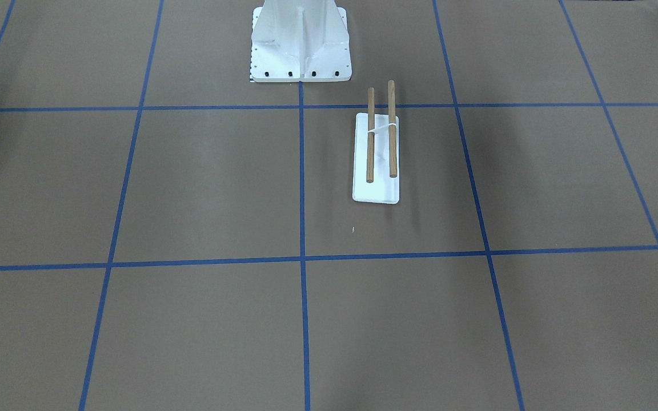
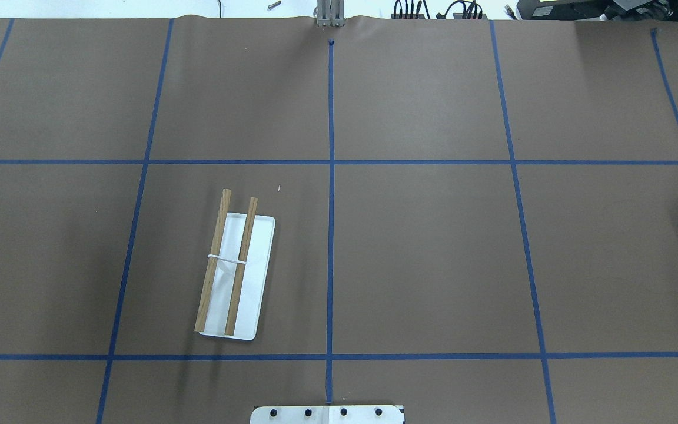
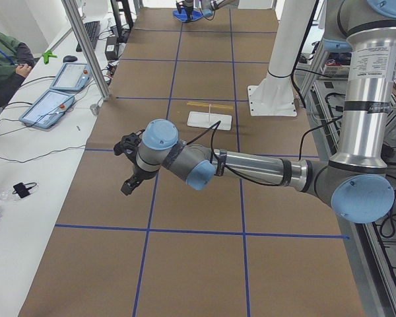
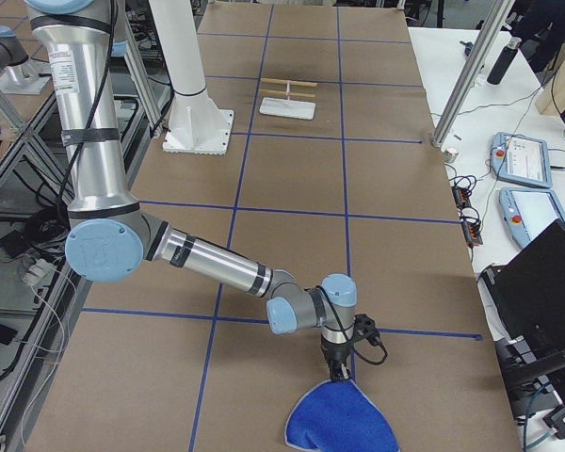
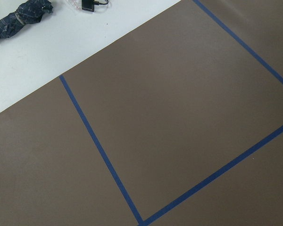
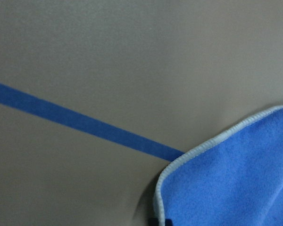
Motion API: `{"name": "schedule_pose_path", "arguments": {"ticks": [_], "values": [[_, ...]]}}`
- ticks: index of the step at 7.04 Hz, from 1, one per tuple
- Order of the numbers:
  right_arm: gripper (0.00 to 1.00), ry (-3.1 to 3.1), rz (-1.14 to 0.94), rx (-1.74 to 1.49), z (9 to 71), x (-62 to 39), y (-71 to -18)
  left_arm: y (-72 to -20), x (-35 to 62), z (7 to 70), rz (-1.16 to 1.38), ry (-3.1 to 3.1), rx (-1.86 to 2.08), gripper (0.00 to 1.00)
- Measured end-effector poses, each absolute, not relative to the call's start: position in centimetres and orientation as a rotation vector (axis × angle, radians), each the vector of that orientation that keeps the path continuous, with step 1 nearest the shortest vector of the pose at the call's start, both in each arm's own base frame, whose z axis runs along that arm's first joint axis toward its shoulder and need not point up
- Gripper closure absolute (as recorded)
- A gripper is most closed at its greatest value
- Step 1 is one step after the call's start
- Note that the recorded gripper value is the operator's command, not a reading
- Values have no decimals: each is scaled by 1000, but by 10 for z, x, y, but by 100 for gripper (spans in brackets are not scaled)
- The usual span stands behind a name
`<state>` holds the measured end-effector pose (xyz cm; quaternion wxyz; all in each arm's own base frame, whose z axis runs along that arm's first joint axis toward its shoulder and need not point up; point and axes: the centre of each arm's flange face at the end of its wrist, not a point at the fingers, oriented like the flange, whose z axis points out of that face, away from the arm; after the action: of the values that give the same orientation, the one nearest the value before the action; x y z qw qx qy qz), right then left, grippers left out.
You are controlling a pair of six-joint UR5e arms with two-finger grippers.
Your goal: Hang towel on rack
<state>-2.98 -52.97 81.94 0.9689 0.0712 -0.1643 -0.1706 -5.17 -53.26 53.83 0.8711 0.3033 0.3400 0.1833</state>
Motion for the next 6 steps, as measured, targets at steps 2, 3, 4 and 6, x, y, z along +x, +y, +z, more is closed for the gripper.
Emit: {"name": "schedule_pose_path", "arguments": {"ticks": [2,3,4,6], "values": [[100,-339,-348,165,807,-31,-540,-533,-52,538,382,711,634,1],[100,-352,-344,195,791,-29,-552,-534,-51,537,381,712,635,1],[100,-367,-331,233,769,-22,-569,-534,-50,536,383,713,638,1],[100,-407,-293,297,712,-2,-613,-535,-47,533,386,718,638,2]]}}
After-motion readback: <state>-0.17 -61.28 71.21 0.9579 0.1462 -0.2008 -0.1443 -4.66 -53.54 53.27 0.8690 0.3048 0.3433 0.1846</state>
